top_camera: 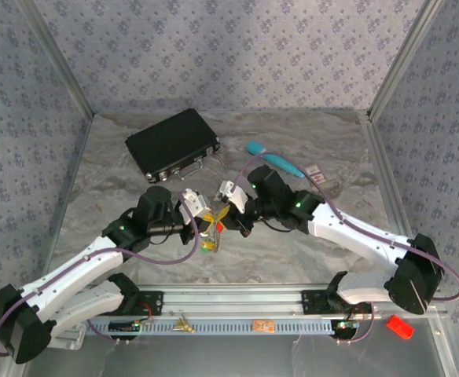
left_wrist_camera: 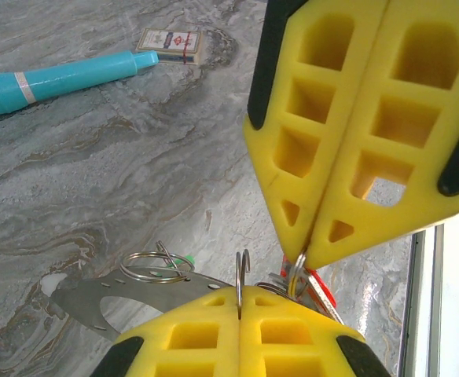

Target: Put the keys on the keyring

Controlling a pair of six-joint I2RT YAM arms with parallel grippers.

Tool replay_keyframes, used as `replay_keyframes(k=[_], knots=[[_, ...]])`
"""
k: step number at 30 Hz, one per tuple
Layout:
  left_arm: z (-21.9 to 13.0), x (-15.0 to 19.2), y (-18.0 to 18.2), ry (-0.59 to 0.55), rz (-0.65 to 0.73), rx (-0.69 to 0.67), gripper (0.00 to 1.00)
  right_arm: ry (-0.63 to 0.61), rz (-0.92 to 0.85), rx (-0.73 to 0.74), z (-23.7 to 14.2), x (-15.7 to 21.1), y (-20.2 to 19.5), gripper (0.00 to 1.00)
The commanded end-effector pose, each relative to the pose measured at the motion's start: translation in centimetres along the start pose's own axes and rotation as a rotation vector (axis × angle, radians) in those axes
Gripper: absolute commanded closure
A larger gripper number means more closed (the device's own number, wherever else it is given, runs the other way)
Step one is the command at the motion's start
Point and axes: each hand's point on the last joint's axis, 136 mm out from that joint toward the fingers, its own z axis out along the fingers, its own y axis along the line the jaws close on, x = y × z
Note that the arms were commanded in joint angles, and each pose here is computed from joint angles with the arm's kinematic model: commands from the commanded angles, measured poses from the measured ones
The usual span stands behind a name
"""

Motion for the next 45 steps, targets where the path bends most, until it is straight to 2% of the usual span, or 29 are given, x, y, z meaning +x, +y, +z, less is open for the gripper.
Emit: replay_keyframes(k=[1, 15, 24, 31, 32, 37, 42, 45], knots=[[-0.4, -2.8, -0.5, -0.079, 0.039, 0.021, 1.00, -0.044, -0.011, 0.027, -0.3, -1.8, -0.3, 1.00], [-0.4, -2.9, -0.6, -0.079, 0.041, 0.026, 1.00, -0.023, 0.039, 0.124, 0.3, -1.4, -2.3, 1.00], [-0.5, -2.7, -0.1, -0.079, 0.049, -0.009, 1.00, -0.025, 0.159, 0.214, 0.1, -0.7, -4.3, 1.00], [-0.5, -2.8, 0.4, -0.091, 0.075, -0.046, 1.00, -0.021, 0.217, 0.183, 0.7, -0.1, -4.0, 1.00], [-0.6, -2.8, 0.3, -0.094, 0.085, -0.049, 1.00, -0.014, 0.222, 0.186, 0.7, 0.1, -4.1, 0.96], [-0.8, -3.3, 0.3, -0.134, 0.141, -0.064, 1.00, 0.016, 0.226, 0.207, -0.1, 0.8, -4.5, 0.61], [-0.8, -3.8, 0.2, -0.196, 0.204, -0.065, 1.00, -0.022, 0.127, 0.243, -3.2, -0.4, -5.1, 0.57], [-0.8, -4.5, -0.3, -0.259, 0.248, -0.046, 1.00, -0.094, -0.034, 0.234, -4.7, -1.7, -4.3, 0.57]])
